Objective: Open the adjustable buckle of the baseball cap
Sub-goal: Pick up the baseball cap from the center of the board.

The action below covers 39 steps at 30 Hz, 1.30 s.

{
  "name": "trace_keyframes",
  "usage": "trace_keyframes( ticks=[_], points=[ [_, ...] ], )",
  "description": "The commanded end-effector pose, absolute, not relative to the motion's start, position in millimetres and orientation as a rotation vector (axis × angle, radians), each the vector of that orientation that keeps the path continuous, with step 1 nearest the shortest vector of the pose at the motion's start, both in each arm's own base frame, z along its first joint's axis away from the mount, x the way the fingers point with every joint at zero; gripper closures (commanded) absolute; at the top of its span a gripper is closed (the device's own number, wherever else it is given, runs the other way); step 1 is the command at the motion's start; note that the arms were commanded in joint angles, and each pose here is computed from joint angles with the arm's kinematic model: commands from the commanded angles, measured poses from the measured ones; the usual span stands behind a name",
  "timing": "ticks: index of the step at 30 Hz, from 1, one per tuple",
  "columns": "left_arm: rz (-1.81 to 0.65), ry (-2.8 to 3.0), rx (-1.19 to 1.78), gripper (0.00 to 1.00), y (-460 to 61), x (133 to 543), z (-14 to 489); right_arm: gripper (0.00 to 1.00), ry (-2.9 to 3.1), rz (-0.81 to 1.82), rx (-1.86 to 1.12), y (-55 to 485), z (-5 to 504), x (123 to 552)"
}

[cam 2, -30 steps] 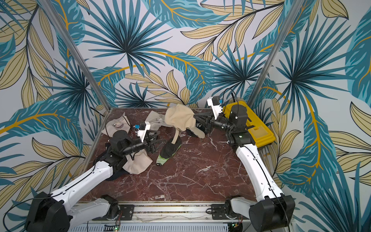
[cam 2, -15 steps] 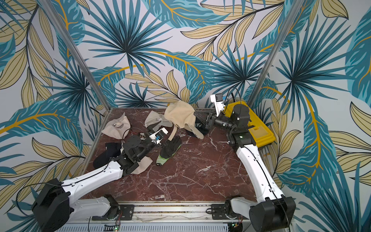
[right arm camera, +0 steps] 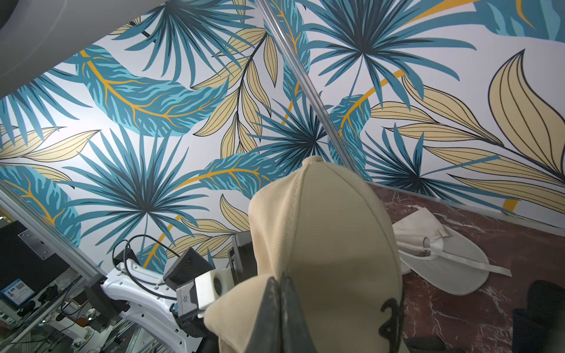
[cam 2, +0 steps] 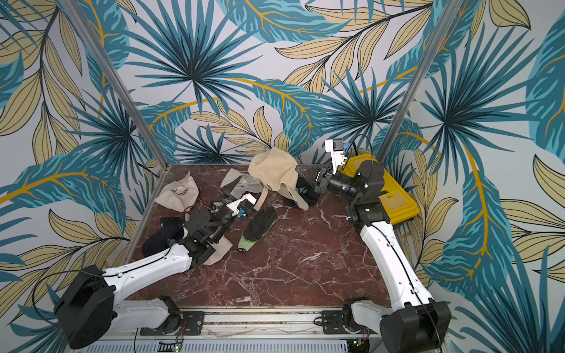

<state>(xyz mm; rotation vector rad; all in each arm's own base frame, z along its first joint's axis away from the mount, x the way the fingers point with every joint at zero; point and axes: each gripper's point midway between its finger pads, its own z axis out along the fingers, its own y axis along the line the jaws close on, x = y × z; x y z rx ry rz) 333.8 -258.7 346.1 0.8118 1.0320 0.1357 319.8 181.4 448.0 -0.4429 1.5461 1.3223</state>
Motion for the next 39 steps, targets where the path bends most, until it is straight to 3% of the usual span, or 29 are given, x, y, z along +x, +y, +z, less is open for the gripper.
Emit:
trace_keyframes(
  ticks=[1,9,15,19,25,31,37,39],
  points=[
    [0.172,0.945,0.737,0.11,-256.0,333.4,373.8,1.00,1.483,1.367,-0.467,181.3,463.0,304.0],
    [0.198,0.726,0.627,0.09,-257.8,322.4,412.9,1.00,1.481,1.405,-0.435,180.7,462.1,300.0],
    [0.173,0.708,0.624,0.19,-265.9,326.3,414.2,1.00,1.464,1.406,-0.434,179.6,465.2,291.1],
    [0.144,0.683,0.635,0.32,-268.8,320.6,418.4,1.00,1.480,1.381,-0.426,178.1,463.5,291.1],
    [0.071,0.671,0.590,0.59,-256.6,303.9,432.2,1.00,1.510,1.390,-0.386,178.0,456.5,302.5],
    [0.027,0.635,0.592,0.72,-249.2,284.4,439.8,1.00,1.570,1.399,-0.368,180.8,432.8,317.9],
    [-0.011,0.696,0.683,0.99,-258.0,284.2,416.7,1.00,1.656,1.322,-0.384,181.0,400.8,324.8],
    [-0.030,0.747,0.709,1.00,-261.2,288.7,405.9,1.00,1.690,1.295,-0.391,181.4,389.1,325.4]
  ],
)
